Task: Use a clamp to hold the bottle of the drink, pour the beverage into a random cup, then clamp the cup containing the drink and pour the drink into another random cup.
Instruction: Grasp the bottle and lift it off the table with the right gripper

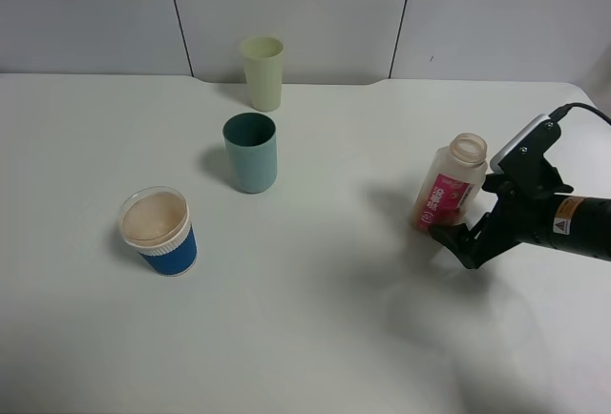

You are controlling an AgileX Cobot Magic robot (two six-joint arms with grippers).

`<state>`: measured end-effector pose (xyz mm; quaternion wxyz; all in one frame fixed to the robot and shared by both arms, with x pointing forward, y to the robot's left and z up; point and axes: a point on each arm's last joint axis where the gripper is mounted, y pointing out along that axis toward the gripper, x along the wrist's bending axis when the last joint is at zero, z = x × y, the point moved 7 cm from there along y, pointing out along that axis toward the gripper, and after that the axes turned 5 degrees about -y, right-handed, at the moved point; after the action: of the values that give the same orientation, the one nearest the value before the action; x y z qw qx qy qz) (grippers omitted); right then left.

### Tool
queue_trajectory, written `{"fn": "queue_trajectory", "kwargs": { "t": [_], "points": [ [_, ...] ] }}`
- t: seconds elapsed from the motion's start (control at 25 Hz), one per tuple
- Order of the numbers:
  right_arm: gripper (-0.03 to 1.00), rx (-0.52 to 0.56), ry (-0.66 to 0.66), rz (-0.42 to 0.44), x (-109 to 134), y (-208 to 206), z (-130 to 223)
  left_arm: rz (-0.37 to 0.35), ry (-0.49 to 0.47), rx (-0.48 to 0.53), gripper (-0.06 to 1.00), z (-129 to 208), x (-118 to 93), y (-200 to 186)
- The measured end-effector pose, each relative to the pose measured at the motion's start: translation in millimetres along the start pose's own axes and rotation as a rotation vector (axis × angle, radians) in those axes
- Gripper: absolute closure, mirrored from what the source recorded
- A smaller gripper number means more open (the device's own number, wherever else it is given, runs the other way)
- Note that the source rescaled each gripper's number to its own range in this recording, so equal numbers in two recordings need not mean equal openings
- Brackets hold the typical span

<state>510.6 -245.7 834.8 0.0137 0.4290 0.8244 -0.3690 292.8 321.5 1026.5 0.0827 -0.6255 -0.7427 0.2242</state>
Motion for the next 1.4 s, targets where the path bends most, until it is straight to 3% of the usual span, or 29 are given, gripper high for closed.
{"fn": "queue_trajectory", "kwargs": {
  "t": [0.44,1.0,1.4],
  "points": [
    [-0.03,0.007,0.012,-0.049,12.3,12.7,13.6,0.000,0.000,0.000,0.06,0.0,0.0,0.0],
    [-0.03,-0.053,-0.011,-0.023,5.7,15.5,3.3,0.000,0.000,0.000,0.06,0.0,0.0,0.0],
    [-0.03,-0.067,0.168,-0.033,10.5,11.9,3.0,0.000,0.000,0.000,0.06,0.0,0.0,0.0]
  ]
}}
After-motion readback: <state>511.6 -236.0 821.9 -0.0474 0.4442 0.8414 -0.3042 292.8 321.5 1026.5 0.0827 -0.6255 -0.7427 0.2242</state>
